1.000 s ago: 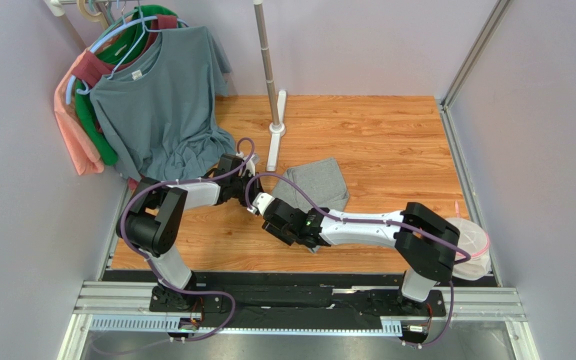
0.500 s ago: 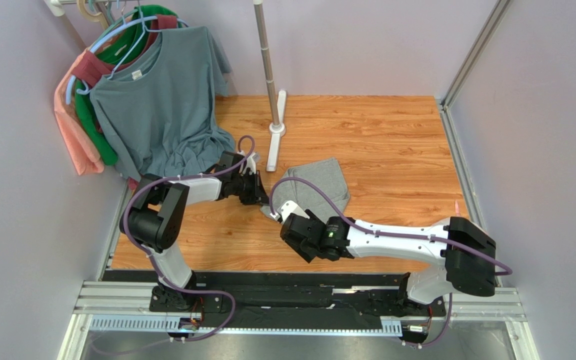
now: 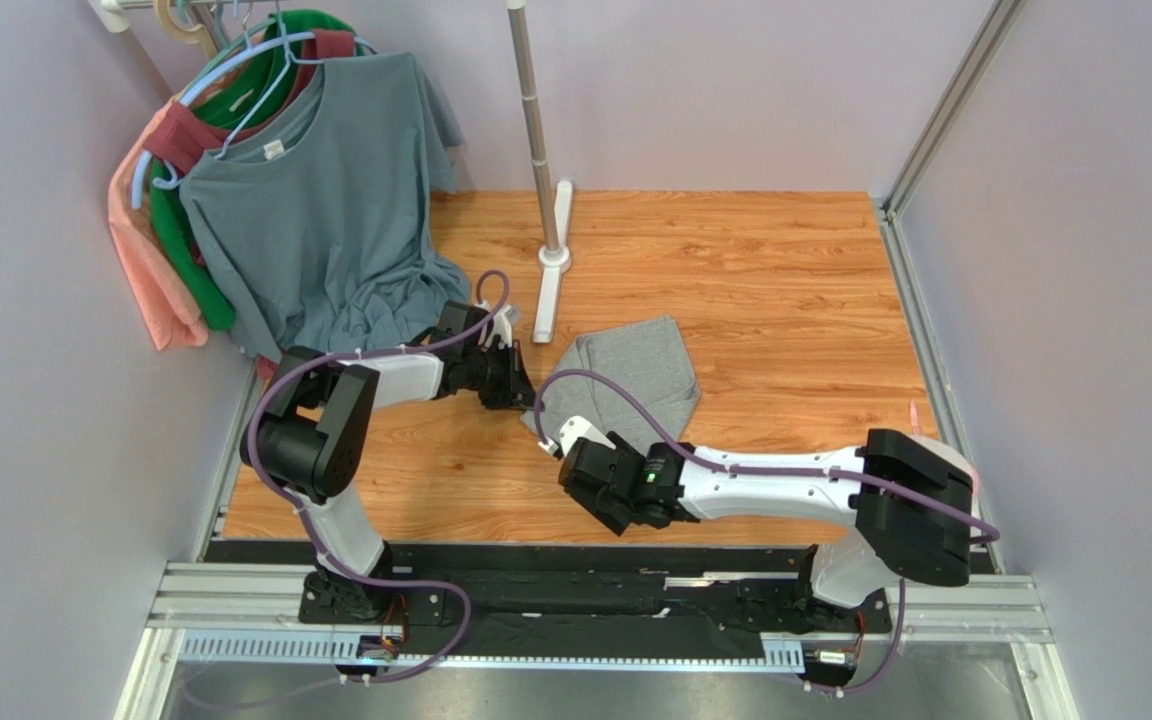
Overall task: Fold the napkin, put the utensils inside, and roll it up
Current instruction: Roll the napkin with the utensil
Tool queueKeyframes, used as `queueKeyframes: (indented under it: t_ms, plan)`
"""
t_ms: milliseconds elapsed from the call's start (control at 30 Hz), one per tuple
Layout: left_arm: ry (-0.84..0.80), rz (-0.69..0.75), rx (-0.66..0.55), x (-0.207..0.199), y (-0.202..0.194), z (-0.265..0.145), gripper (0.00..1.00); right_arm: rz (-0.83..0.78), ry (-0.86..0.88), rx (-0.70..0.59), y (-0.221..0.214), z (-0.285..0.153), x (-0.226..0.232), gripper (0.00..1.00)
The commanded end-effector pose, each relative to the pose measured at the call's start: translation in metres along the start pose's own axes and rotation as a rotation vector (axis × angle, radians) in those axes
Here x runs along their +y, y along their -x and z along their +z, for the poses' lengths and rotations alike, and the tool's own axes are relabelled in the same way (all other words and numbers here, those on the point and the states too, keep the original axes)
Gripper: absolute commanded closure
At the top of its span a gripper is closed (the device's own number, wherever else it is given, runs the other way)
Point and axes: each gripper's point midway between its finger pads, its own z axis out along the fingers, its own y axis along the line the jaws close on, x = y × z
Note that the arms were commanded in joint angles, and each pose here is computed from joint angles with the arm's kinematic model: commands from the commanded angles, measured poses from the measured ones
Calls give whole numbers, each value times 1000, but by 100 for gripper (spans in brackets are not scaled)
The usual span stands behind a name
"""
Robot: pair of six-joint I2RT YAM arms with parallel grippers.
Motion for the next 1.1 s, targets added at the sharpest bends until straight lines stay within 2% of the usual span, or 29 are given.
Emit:
queueKeyframes:
  t_ms: [0,167,267,500,600,767,1067]
  plan:
    - [203,-37,108,53,-38,5,100,-16,-27,-35,8,10,-1,41]
    - [204,-37,108,53,-38,5,100,0,-58,12,1,22,-6,46]
    - [203,-38,109,53,-38,5,100,40,-29,39,-1,29,-8,55]
    - [214,-43,108,54,-39,2,100,154,129,116,-13,30,-2,92]
    - [227,-46,102,56,-36,0,100,222,271,163,-18,25,9,99]
    - [249,-44,95,58,-31,-3,100,345,463,233,-22,17,24,100]
    - [279,-51,77,61,-26,-6,100,547,500,347,-51,15,20,100]
